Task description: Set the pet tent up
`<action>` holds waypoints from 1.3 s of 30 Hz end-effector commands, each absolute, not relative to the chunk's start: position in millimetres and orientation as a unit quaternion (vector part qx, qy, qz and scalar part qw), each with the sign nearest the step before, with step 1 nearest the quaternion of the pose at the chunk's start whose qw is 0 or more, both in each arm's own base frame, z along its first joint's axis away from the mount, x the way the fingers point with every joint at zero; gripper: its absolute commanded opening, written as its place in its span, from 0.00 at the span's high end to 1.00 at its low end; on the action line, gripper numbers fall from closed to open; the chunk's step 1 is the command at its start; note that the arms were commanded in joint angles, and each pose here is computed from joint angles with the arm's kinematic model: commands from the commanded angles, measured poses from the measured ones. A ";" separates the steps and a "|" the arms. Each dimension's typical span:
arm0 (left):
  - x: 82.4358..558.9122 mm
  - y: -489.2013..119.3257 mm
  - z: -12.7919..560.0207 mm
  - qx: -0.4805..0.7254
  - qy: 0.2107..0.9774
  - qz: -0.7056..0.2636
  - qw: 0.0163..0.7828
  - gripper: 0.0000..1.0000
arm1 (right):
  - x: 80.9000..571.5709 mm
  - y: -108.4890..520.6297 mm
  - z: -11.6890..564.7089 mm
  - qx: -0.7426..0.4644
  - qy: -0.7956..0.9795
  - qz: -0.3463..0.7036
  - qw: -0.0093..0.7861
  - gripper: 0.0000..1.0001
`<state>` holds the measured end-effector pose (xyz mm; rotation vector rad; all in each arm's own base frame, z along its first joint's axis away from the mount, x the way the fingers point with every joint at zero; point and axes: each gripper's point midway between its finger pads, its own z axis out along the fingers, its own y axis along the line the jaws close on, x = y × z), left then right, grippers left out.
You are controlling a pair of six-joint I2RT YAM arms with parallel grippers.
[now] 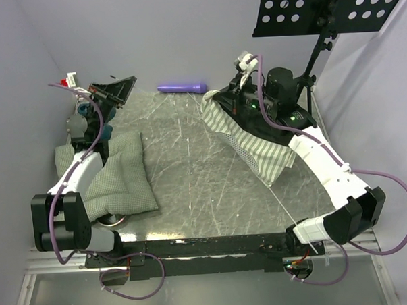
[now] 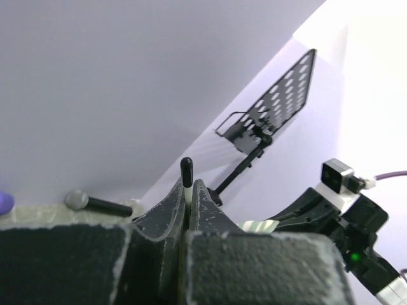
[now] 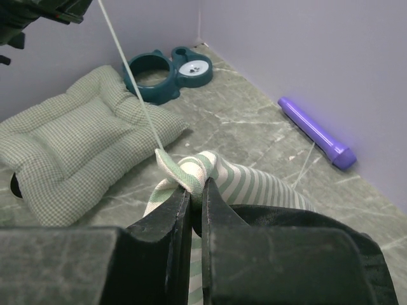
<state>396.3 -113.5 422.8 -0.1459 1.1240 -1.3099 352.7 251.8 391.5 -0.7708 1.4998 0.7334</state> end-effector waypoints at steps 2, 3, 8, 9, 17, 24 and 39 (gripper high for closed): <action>368.6 -154.9 478.9 0.071 0.461 -0.587 0.662 0.99 | 341.1 269.4 441.9 -0.358 0.595 0.340 0.635 1.00; 367.3 -167.6 475.9 0.105 0.482 -0.575 0.653 0.99 | 341.5 272.2 443.0 -0.360 0.593 0.342 0.634 1.00; 365.7 -207.4 442.8 0.258 0.570 -0.473 0.621 0.99 | 342.0 278.7 464.0 -0.356 0.580 0.353 0.642 1.00; 362.6 -212.7 434.4 0.263 0.591 -0.465 0.604 0.99 | 343.0 280.2 466.8 -0.354 0.579 0.355 0.643 1.00; 346.0 -237.1 386.6 0.395 0.628 -0.384 0.549 0.99 | 337.4 302.6 478.8 -0.355 0.566 0.399 0.628 1.00; 332.4 -254.4 364.6 0.469 0.636 -0.340 0.510 0.99 | 331.0 312.4 485.1 -0.352 0.557 0.426 0.620 1.00; 324.8 -267.3 342.3 0.500 0.653 -0.335 0.460 0.99 | 309.8 310.8 459.3 -0.411 0.559 0.410 0.592 1.00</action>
